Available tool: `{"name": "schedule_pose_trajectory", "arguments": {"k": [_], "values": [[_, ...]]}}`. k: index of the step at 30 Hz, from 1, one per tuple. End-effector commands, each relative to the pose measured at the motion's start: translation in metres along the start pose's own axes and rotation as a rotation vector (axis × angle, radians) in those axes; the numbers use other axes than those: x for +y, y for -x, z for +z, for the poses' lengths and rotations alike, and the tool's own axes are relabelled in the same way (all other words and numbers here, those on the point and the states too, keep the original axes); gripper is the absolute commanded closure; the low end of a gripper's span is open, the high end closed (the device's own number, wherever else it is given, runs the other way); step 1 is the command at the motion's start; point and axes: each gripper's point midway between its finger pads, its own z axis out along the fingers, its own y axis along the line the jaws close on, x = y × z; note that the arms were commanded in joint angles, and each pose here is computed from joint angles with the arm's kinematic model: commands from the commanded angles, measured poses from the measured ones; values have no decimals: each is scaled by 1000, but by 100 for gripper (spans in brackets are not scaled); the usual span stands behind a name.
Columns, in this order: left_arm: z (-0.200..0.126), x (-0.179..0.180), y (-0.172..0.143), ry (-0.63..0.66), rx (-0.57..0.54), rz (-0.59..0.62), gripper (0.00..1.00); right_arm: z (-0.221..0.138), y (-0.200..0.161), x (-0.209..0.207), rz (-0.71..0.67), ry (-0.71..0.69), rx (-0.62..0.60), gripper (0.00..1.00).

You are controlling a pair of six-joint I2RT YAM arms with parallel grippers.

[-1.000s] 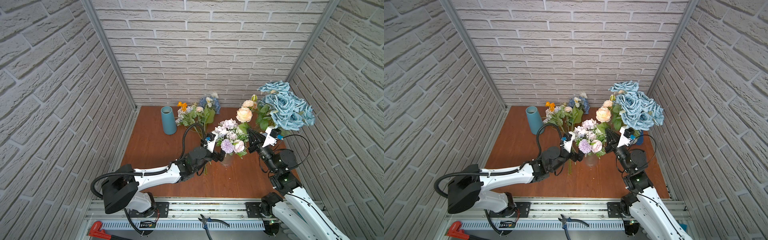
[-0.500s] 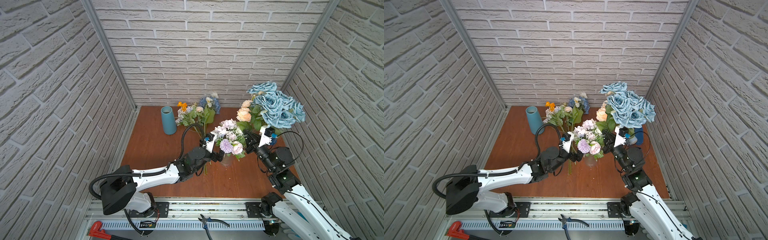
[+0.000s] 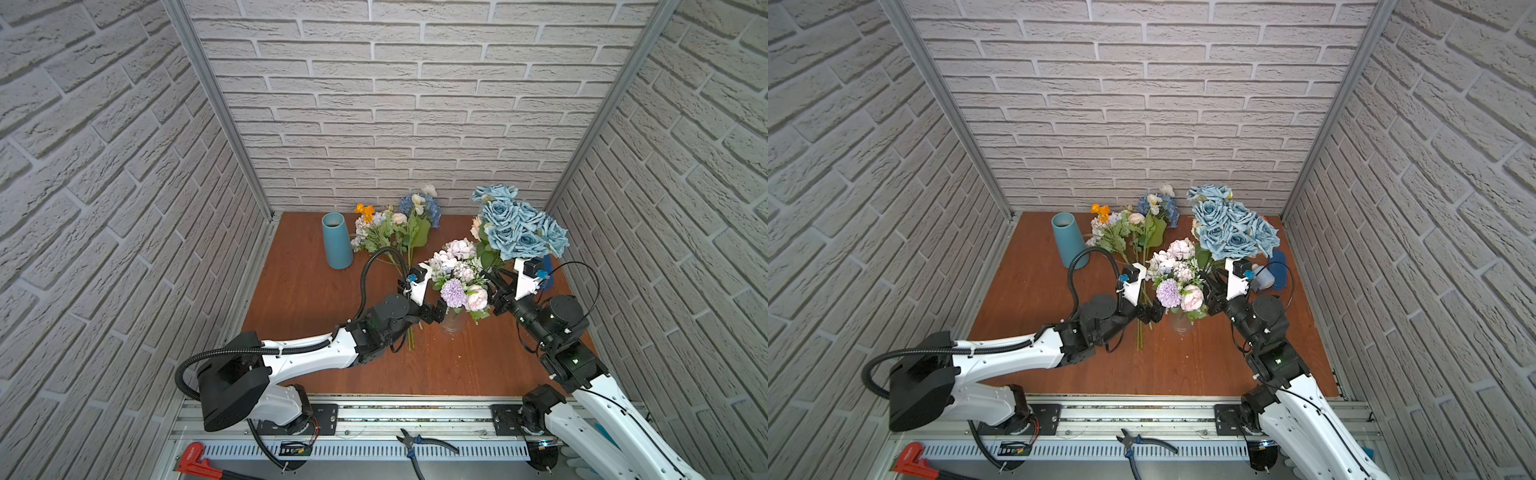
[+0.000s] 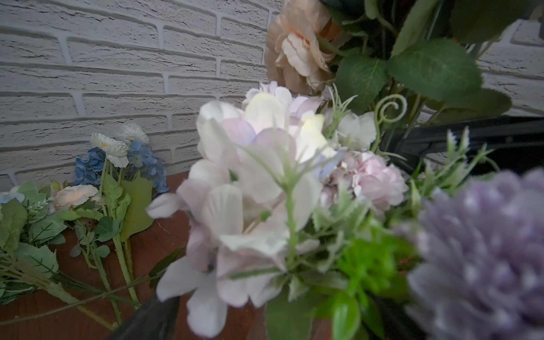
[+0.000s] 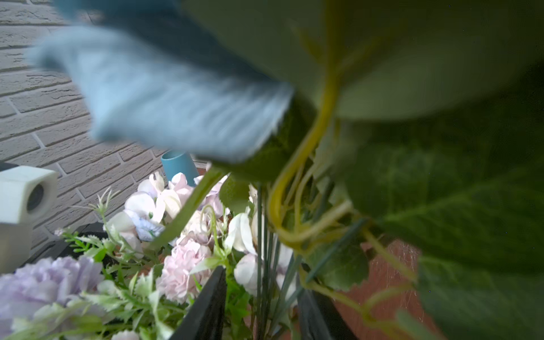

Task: Arrange flowers in a vase
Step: Place the flower in the vase.

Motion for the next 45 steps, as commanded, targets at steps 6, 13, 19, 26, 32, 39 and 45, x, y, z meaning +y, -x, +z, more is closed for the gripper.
{"name": "schedule_pose_trajectory", "arguments": {"k": [6, 13, 19, 26, 32, 39, 45], "values": [[-11, 9, 14, 26, -55, -18, 9, -24, 38, 8, 22, 3, -78, 50], [-11, 9, 12, 26, -53, -19, 9, -43, 43, -4, 56, -88, -56, 27], [-12, 9, 14, 25, -56, -14, 9, -35, 49, -14, 86, -146, -56, 29], [-14, 10, 13, 24, -56, -20, 9, -13, 54, -26, 154, -207, -85, 31], [-16, 11, 11, 28, -54, -20, 9, -3, 49, -21, 175, -167, -77, 85], [-17, 16, 12, 49, -64, -12, 9, -31, 32, -29, 175, -216, -46, 94], [-16, 18, 13, 55, -67, -5, 9, -46, 16, -25, 183, -189, -28, 93]]}}
